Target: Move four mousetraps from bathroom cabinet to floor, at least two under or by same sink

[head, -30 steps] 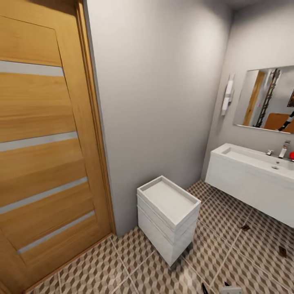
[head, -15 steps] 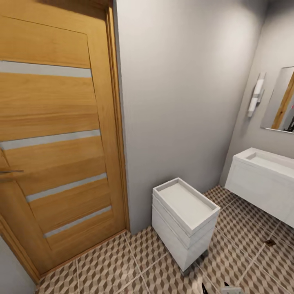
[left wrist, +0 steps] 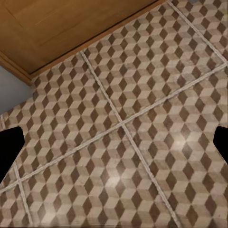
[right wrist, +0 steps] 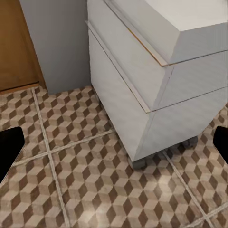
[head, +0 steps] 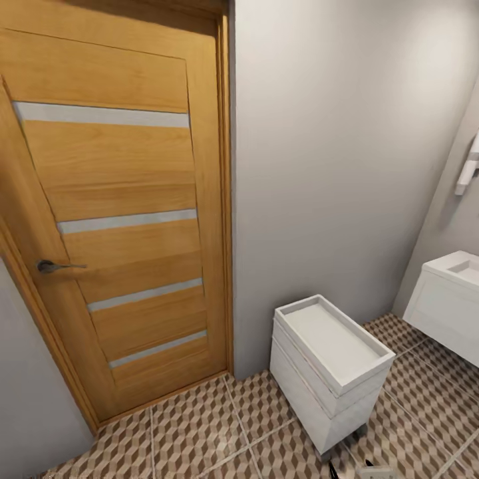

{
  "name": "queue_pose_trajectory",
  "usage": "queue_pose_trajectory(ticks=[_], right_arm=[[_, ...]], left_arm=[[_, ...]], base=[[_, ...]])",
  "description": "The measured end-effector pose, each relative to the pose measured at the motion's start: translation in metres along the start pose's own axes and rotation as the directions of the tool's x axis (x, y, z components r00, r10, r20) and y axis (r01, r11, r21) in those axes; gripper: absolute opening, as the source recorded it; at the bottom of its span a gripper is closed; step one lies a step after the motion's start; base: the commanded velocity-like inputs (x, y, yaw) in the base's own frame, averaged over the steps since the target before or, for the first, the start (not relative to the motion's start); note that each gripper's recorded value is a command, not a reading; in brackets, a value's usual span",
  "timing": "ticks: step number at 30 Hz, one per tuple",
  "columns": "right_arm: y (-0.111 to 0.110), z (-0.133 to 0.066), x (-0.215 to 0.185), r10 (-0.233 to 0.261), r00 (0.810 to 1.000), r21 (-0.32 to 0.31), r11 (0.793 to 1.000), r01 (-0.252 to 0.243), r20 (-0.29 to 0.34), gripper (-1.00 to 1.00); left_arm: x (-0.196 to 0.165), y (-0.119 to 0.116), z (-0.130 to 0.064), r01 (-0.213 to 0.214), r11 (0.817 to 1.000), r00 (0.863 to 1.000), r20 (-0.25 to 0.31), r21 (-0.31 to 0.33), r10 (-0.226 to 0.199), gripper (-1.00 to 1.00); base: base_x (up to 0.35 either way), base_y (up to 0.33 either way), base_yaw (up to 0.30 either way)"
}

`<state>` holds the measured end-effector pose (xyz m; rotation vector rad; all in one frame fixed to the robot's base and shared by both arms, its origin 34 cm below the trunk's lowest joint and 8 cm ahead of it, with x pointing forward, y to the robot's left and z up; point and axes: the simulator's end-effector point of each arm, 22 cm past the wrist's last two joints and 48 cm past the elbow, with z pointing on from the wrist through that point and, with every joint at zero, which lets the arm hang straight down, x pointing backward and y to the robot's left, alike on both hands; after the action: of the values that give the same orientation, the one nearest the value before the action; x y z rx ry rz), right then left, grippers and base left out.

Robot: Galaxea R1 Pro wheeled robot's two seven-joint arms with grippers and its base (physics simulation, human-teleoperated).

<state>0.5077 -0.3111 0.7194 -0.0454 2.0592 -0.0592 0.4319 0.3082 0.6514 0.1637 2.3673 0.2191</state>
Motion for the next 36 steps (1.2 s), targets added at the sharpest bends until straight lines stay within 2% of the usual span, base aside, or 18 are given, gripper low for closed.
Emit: queue_pose_trajectory(ticks=[36], right_arm=[[0.0001, 0.0, -0.0003, -0.001, 1.0, 0.0, 1.0, 0.001, 0.001, 1.0]], left_arm=[[0.0026, -0.0006, -0.0008, -0.001, 1.0, 1.0, -0.006, 0.001, 0.001, 1.0]], base=[[0.0, 0.0, 0.288]])
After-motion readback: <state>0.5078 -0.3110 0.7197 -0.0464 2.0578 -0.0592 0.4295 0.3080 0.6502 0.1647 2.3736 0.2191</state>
